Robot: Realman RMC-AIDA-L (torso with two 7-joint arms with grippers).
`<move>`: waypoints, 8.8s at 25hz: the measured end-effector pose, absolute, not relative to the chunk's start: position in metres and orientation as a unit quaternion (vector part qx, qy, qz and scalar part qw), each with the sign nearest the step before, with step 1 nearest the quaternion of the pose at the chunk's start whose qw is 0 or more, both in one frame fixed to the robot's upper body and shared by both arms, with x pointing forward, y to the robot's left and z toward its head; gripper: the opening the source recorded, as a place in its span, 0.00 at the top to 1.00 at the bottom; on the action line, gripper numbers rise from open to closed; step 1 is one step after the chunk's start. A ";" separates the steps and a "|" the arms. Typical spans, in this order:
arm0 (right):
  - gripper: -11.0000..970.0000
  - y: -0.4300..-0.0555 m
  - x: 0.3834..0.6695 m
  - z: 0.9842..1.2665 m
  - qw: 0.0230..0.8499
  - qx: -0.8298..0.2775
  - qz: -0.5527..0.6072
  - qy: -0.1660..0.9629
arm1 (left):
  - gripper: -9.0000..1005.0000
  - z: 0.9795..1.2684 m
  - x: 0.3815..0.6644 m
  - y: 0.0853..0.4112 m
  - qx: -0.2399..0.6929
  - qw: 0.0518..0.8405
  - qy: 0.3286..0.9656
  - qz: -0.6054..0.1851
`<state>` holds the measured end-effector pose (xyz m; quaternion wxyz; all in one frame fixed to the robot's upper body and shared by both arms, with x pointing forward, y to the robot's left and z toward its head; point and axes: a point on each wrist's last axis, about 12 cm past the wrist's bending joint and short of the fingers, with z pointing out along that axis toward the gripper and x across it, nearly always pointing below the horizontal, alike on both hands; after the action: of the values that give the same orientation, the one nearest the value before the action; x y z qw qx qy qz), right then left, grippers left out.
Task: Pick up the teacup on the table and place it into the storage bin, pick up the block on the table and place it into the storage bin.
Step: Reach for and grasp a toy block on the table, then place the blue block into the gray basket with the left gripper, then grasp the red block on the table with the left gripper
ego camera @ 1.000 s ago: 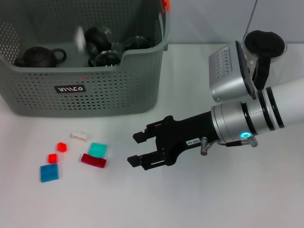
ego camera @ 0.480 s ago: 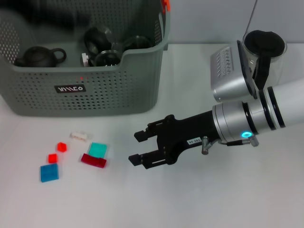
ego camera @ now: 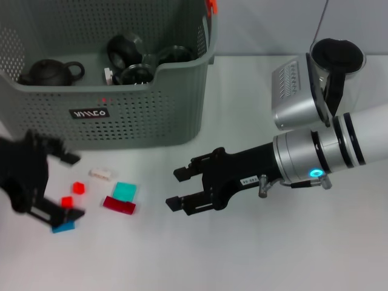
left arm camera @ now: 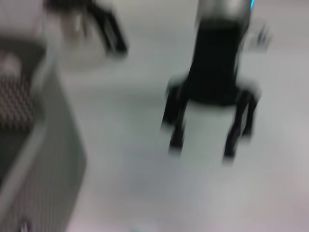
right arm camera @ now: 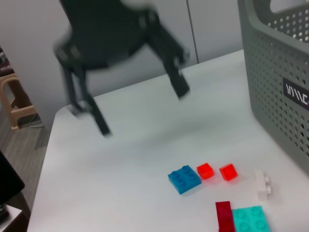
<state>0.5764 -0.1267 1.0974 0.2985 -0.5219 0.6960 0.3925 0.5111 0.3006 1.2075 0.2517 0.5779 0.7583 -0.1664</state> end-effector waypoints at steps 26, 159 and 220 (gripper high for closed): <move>0.29 -0.126 0.577 1.098 0.299 -0.522 0.393 0.696 | 0.06 1.139 0.549 0.266 0.596 0.054 0.801 -0.030; 0.30 -0.131 0.580 1.099 0.315 -0.514 0.385 0.698 | 0.60 1.124 0.567 0.258 0.606 0.028 0.795 -0.031; 0.30 -0.133 0.578 1.096 0.312 -0.512 0.388 0.700 | 0.05 1.214 0.510 0.289 0.559 0.344 0.725 -0.207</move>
<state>0.5783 -0.1326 1.0964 0.3122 -0.5116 0.7000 0.3884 0.5103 0.2891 1.2140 0.3444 0.5595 0.7249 -0.2070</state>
